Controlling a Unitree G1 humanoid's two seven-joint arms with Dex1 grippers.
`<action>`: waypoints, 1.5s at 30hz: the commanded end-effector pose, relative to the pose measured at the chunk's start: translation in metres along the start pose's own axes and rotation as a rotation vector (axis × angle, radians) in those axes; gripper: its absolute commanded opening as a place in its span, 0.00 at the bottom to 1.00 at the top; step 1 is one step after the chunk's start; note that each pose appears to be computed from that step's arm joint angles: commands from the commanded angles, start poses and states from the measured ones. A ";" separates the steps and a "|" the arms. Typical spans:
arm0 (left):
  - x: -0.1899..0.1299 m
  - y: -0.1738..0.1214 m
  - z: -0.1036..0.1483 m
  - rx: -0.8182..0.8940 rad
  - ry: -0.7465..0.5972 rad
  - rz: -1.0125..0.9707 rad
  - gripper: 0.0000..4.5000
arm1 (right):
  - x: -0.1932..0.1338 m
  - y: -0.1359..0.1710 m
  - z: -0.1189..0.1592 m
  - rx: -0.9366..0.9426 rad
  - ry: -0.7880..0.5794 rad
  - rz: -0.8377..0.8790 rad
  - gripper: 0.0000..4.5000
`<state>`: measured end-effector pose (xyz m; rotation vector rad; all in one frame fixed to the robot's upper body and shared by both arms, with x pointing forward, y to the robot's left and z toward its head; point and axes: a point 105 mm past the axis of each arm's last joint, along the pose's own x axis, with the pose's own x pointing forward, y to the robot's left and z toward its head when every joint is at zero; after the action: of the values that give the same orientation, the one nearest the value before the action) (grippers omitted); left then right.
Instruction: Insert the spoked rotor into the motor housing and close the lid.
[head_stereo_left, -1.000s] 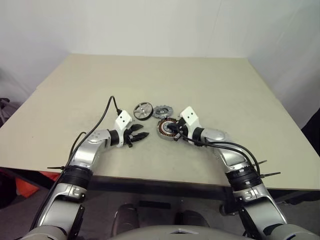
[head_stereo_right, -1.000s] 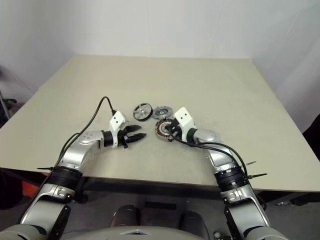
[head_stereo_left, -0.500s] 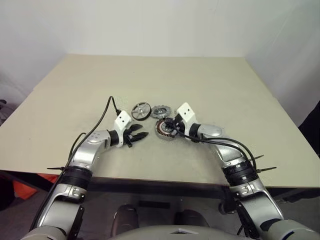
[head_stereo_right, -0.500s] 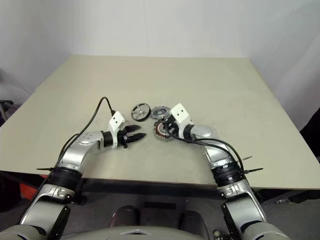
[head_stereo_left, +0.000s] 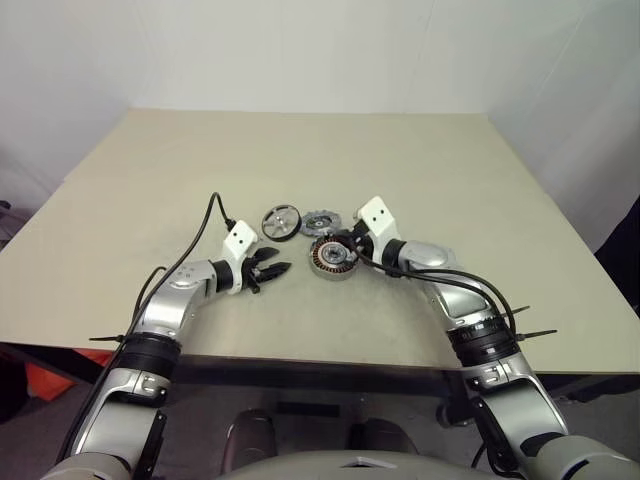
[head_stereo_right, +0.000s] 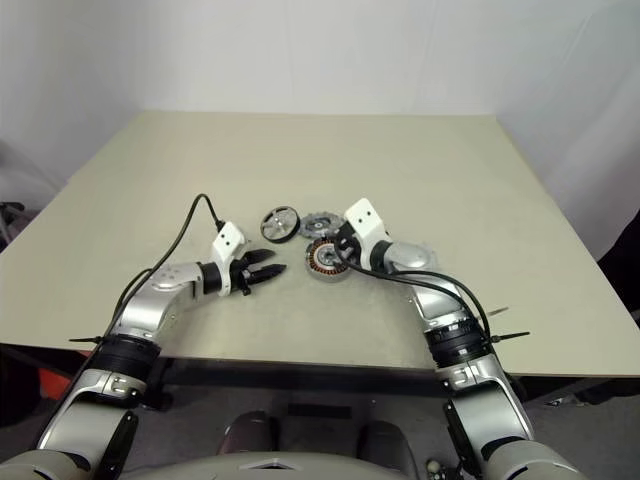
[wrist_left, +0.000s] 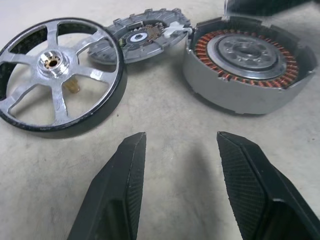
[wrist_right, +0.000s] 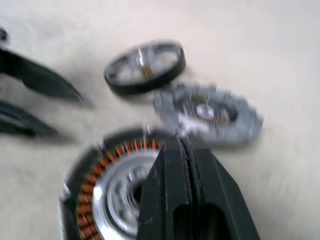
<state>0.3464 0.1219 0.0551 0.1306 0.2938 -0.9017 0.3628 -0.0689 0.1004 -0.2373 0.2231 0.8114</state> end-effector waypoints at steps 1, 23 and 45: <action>-0.001 0.004 0.013 0.024 -0.041 0.007 0.53 | 0.001 0.004 0.013 -0.023 -0.037 0.015 0.00; -0.005 0.037 0.014 -0.233 -0.089 0.203 0.53 | -0.015 -0.009 0.034 -0.049 -0.089 -0.029 0.00; 0.025 0.065 0.019 -1.012 -0.202 0.307 0.53 | -0.020 -0.024 0.033 -0.053 -0.082 -0.084 0.00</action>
<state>0.4101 0.1409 0.0567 -0.7753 0.5127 -0.3805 0.3675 -0.0888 0.1237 -0.2565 0.1744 0.7475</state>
